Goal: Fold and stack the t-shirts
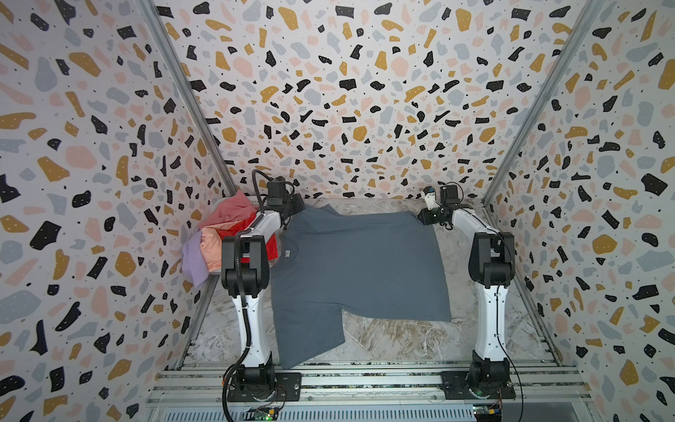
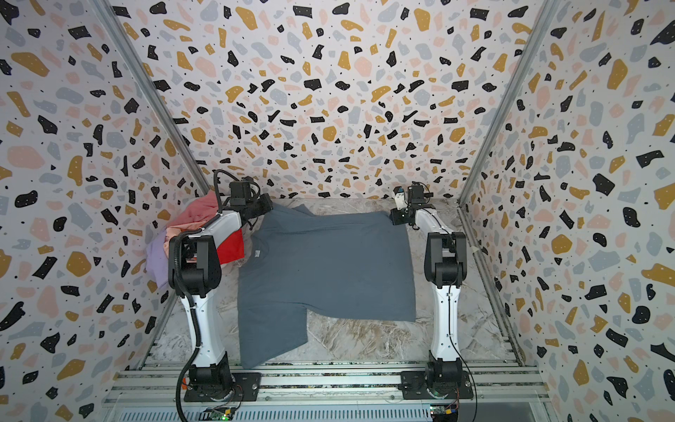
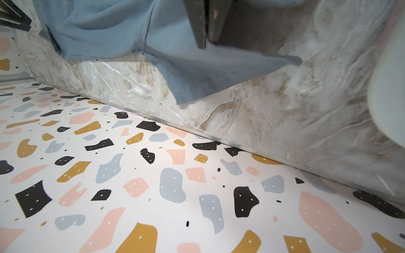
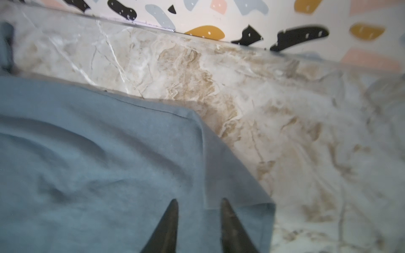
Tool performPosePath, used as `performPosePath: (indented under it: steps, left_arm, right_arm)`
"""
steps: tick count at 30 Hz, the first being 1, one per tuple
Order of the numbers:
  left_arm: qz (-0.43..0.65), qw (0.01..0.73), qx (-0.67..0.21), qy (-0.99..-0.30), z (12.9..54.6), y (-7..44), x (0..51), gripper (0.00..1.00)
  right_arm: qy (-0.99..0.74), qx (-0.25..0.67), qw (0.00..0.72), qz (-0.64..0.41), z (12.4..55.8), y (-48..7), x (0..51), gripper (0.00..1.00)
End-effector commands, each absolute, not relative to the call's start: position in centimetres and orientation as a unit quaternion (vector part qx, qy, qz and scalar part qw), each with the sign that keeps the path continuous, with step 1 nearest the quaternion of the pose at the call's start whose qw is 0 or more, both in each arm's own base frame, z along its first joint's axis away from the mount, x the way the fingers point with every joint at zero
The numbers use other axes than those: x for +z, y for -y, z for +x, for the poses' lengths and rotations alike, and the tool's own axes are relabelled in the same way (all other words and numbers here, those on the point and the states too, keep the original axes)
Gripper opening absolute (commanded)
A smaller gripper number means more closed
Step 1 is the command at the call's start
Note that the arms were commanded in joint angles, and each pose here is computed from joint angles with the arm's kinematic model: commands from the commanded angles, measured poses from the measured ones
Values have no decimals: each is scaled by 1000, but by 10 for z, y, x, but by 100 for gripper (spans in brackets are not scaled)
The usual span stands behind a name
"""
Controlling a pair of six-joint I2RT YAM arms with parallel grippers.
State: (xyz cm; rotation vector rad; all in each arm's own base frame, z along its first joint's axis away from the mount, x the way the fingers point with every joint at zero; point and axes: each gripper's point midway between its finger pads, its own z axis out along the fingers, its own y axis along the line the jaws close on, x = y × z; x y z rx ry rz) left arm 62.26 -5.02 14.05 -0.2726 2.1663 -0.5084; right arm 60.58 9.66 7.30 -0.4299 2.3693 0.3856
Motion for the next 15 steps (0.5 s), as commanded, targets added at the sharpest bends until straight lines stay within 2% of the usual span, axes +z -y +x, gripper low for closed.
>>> performPosePath:
  steps: [1, 15]
  left_arm:
    - [-97, 456, -210, -859, 620, 52, 170, 0]
    - [-103, 454, -212, -859, 614, 52, 168, 0]
  right_arm:
    - [-917, 180, 327, -141, 600, -102, 80, 42]
    - [-920, 171, 351, -44, 622, -87, 64, 42]
